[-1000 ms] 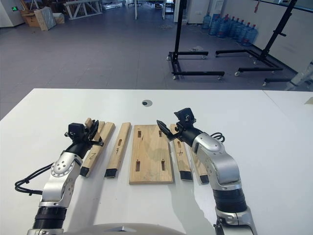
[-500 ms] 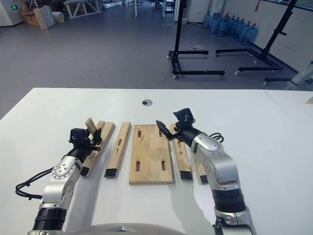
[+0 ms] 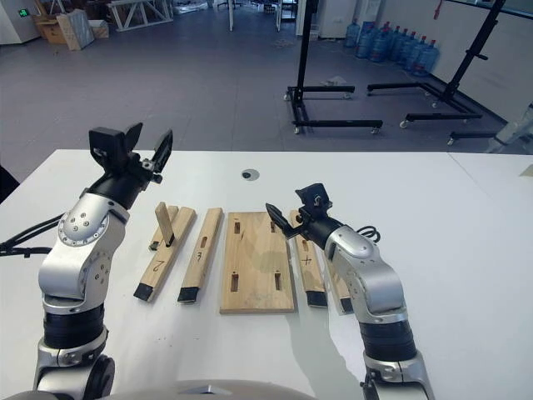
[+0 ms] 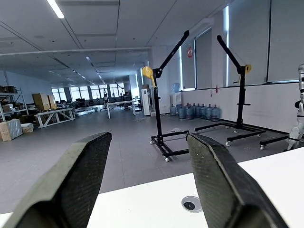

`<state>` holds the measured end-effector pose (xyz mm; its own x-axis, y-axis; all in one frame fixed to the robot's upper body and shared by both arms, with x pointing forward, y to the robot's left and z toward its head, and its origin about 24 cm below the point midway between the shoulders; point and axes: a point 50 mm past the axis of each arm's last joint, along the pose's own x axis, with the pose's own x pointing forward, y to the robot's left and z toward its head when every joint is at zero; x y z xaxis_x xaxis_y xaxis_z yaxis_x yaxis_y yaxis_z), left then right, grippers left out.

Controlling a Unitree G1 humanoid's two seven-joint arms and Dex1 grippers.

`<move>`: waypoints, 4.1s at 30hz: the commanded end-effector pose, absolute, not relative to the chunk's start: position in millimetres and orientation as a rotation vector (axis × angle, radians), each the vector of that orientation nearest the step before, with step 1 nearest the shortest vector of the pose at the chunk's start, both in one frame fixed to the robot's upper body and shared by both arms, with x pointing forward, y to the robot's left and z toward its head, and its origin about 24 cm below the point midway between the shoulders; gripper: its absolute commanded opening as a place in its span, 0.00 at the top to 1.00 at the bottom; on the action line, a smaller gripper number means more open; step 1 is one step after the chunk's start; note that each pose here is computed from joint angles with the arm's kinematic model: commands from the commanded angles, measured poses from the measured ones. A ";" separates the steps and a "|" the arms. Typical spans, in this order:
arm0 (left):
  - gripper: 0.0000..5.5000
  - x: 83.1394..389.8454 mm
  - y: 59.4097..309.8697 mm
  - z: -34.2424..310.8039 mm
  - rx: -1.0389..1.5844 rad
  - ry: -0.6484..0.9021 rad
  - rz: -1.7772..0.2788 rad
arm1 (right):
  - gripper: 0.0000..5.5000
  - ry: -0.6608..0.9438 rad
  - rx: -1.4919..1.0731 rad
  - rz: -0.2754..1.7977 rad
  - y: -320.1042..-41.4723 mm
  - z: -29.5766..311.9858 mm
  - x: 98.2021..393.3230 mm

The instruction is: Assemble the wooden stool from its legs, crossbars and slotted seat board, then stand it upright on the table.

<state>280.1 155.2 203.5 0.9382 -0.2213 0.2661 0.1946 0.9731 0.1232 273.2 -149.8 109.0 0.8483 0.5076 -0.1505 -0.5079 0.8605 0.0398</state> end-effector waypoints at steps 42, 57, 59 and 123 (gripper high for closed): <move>0.47 231.7 288.6 128.1 -0.346 0.549 -0.619 | 0.17 0.122 -0.026 0.255 -213.5 115.1 236.6; 0.47 220.4 214.5 131.0 0.157 0.841 -0.422 | 0.17 0.112 0.050 0.214 -188.8 101.1 230.5; 0.47 219.2 211.2 125.4 0.141 0.854 -0.429 | 0.17 0.111 0.050 0.230 -184.5 101.2 233.8; 0.63 300.9 195.7 181.6 -0.150 0.327 -0.358 | 0.17 0.105 -0.002 0.364 -182.3 118.3 263.0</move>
